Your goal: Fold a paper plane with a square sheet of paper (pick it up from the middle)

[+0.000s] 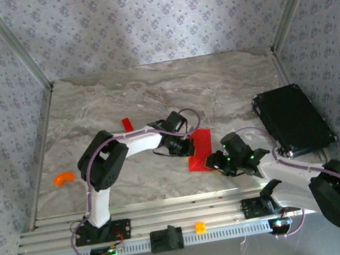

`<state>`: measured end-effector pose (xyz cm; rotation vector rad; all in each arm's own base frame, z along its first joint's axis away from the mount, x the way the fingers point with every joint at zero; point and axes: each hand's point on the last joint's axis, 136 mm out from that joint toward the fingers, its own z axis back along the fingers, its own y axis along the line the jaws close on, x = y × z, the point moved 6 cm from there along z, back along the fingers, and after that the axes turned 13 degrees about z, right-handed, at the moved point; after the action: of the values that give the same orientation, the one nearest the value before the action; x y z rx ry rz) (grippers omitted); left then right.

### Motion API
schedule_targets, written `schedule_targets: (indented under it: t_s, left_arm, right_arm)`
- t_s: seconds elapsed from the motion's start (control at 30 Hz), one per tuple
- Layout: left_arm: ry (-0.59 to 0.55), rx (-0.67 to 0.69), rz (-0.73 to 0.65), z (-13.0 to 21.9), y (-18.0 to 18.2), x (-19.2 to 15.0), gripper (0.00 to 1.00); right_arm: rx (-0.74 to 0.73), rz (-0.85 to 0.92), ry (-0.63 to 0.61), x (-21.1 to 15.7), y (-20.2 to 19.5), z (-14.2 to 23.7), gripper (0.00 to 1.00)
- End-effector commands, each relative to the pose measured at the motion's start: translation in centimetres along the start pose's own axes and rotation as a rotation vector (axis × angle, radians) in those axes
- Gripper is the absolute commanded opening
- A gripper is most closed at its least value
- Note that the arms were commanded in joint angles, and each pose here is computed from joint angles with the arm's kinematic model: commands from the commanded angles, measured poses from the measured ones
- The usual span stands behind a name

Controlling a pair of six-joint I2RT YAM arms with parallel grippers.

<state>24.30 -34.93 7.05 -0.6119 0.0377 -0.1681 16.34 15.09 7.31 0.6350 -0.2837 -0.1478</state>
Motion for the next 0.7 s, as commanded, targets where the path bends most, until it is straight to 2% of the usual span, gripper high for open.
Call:
schedule_targets:
  t_s: [0.0,0.33,0.67]
  left_arm:
    - [0.045,0.047,0.010,-0.6,1.3,-1.6,0.03]
    - [0.035,0.052,0.017,-0.6,1.5,-1.8,0.02]
    - [0.026,0.046,0.021,-0.2,1.3,-1.8,0.02]
  right_arm:
    - [-0.019,-0.011,-0.026,0.9,0.8,0.0,0.39]
    - [0.047,0.012,-0.058,2.4,2.4,-1.2,0.40]
    - [0.146,-0.039,-0.109,5.8,1.3,-1.1,0.45]
